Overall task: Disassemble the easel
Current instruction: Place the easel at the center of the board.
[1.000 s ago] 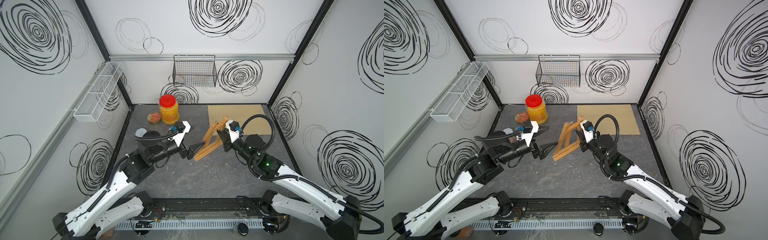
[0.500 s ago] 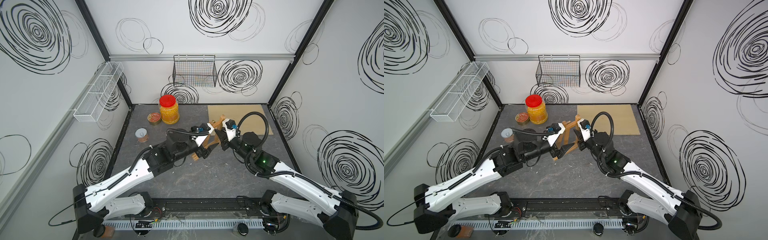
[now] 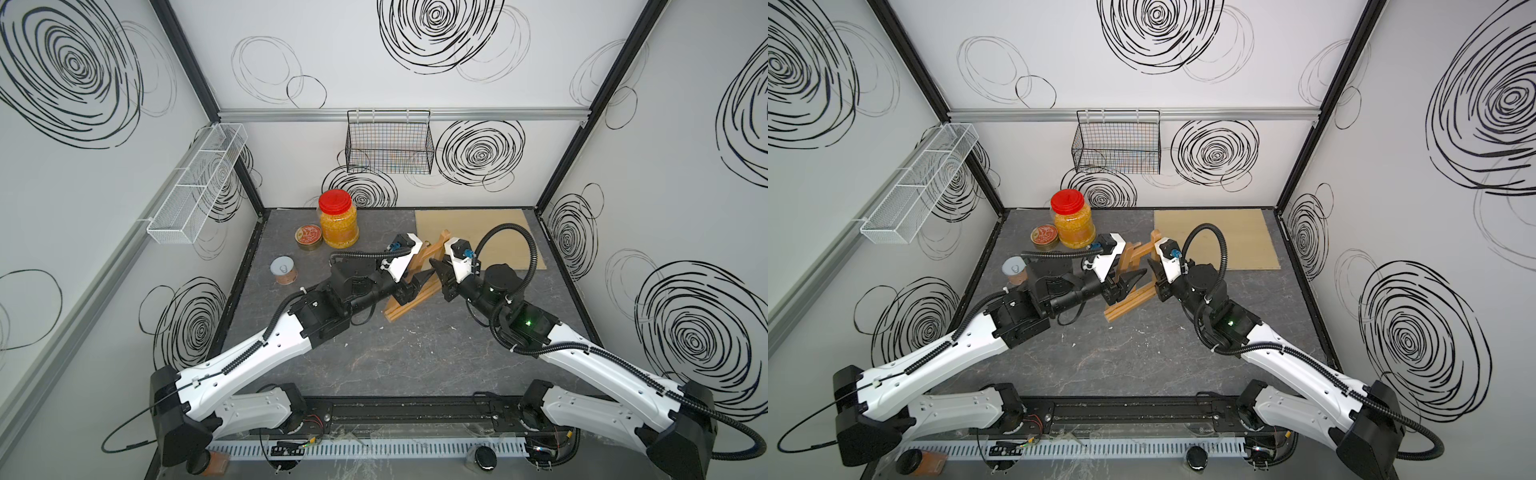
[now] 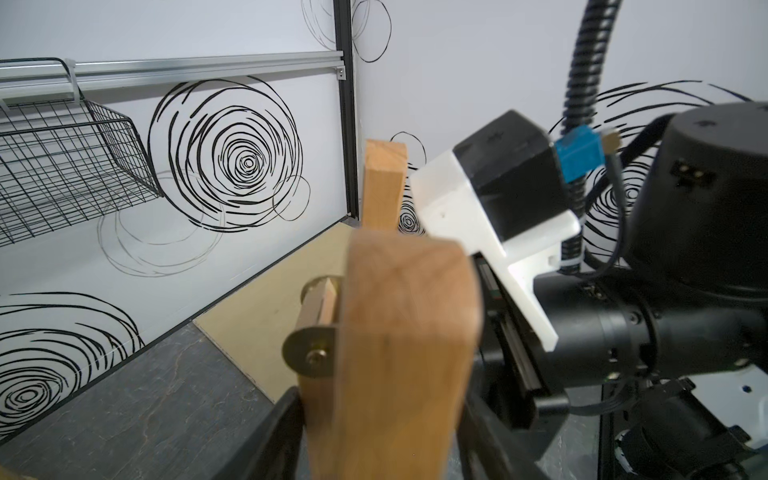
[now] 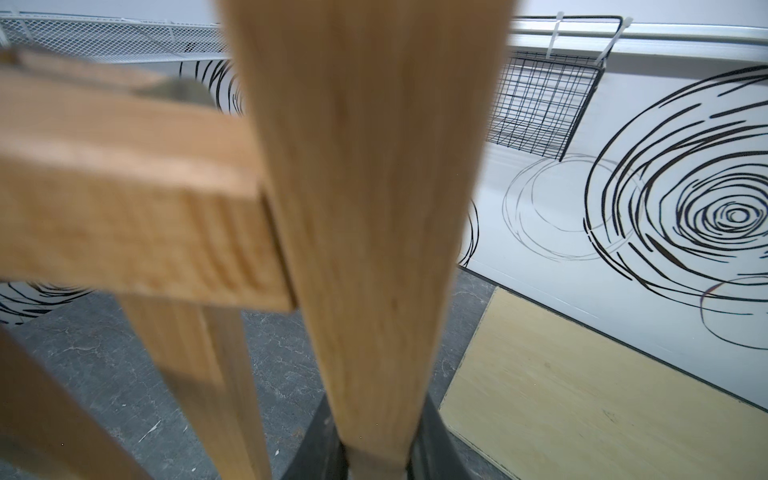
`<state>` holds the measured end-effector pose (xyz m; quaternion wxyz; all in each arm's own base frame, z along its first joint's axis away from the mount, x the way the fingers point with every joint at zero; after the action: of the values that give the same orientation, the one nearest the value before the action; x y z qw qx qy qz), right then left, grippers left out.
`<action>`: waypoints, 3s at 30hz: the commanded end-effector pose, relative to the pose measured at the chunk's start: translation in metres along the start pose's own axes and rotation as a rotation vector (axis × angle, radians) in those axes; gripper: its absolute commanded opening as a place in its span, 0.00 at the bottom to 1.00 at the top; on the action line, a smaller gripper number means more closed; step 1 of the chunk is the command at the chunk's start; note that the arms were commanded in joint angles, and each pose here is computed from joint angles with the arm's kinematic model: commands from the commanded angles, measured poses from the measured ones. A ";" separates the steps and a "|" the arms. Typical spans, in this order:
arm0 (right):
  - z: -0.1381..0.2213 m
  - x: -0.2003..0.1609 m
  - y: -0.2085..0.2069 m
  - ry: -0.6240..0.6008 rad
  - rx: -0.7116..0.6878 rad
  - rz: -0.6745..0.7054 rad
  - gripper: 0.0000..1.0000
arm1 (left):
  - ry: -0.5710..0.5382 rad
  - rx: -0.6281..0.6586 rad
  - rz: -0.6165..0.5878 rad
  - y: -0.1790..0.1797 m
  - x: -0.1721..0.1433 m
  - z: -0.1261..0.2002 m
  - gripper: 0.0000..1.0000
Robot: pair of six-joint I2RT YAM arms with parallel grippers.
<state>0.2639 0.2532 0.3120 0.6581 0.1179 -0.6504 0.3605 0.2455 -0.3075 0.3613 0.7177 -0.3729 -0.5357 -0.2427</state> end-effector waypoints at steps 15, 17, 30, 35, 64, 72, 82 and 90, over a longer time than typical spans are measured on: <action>0.004 0.016 -0.003 -0.015 0.003 -0.021 0.09 | -0.038 -0.092 0.123 -0.007 0.012 -0.014 0.16; 0.003 0.013 -0.002 -0.007 0.007 -0.022 0.13 | -0.037 -0.099 0.154 -0.007 0.011 -0.015 0.14; 0.016 -0.005 0.000 0.104 0.029 -0.072 0.59 | -0.027 -0.059 0.545 0.050 -0.012 -0.024 0.00; 0.028 -0.014 -0.008 0.158 -0.014 -0.112 0.62 | 0.021 -0.018 0.665 0.076 -0.035 -0.033 0.00; 0.055 -0.133 -0.047 0.462 -0.190 -0.519 0.66 | 0.524 -0.070 0.918 0.087 -0.204 -0.106 0.00; 0.055 -0.143 -0.041 0.485 -0.174 -0.541 0.66 | 0.564 -0.037 0.960 0.101 -0.230 -0.109 0.00; 0.051 -0.152 -0.036 0.517 -0.155 -0.557 0.66 | 0.592 0.026 1.004 0.126 -0.260 -0.108 0.04; 0.048 -0.157 -0.033 0.532 -0.151 -0.572 0.67 | 0.605 0.073 1.003 0.147 -0.271 -0.104 0.15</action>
<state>0.2651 0.1498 0.1888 0.8771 0.1447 -0.4357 0.1416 0.3199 -0.3242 0.0545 0.8733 -0.4817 -0.0370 0.0630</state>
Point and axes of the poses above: each gripper's point midway between its finger pads, its own z axis back along the fingers, its own y axis along the line the jaws close on, x = y × z, the point moved 1 cm from there along z, back along the fingers, and after that the axes turned 15 degrees about z, right-handed, at the moved point
